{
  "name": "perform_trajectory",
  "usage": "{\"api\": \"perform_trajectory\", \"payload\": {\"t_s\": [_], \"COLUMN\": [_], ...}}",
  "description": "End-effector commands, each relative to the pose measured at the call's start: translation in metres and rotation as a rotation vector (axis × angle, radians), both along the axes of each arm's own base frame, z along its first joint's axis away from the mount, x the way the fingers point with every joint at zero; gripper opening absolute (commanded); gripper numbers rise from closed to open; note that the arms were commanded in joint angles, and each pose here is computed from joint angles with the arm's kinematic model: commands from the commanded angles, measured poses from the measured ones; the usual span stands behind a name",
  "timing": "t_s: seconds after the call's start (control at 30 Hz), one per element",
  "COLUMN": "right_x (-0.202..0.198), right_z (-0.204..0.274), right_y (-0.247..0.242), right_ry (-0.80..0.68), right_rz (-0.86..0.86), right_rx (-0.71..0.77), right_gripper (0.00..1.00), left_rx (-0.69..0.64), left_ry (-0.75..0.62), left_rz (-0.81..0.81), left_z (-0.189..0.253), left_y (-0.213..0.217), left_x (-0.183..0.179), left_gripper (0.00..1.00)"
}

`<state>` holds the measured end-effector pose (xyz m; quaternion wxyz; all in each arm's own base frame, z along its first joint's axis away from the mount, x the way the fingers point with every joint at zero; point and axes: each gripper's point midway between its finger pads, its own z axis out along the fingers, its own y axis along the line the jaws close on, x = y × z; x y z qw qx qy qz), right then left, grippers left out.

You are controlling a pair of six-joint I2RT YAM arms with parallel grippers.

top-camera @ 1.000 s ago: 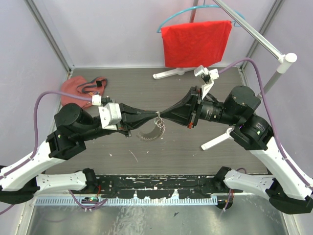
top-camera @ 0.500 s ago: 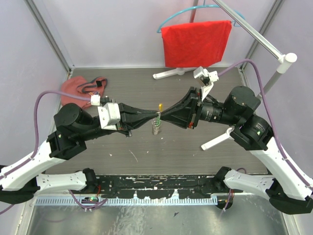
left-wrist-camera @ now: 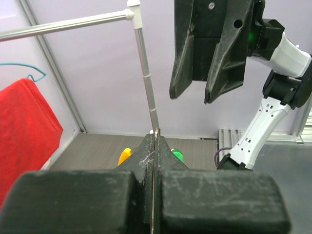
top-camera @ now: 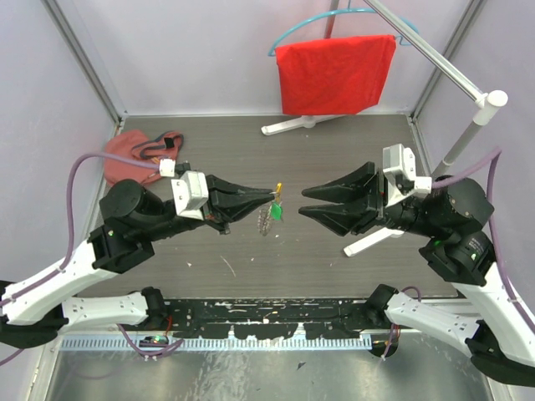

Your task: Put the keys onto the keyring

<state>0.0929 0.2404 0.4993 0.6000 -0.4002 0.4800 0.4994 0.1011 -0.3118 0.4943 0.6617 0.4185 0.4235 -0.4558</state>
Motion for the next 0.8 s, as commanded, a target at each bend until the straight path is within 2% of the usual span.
{"api": "perform_trajectory", "payload": {"t_s": [0.0,0.17,0.77], "right_x": [0.004,-0.005,-0.006], "right_z": [0.017,0.017,0.019], "right_y": [0.002,0.009,0.012], "right_ry": [-0.202,-0.231,-0.209], "right_rz": [-0.008,0.068,0.086], "right_rx": [0.024,0.006,0.005], "right_gripper": [0.39,0.34,0.35], "left_rx": [-0.097,-0.127,-0.148], "left_ry": [0.034,0.058,0.047], "left_rz": [-0.001,-0.017,-0.114], "left_z": [0.012,0.011,0.017], "left_y": [0.0,-0.003,-0.002], "left_x": [0.001,0.0,-0.019], "left_gripper": [0.0,0.0,0.0]}}
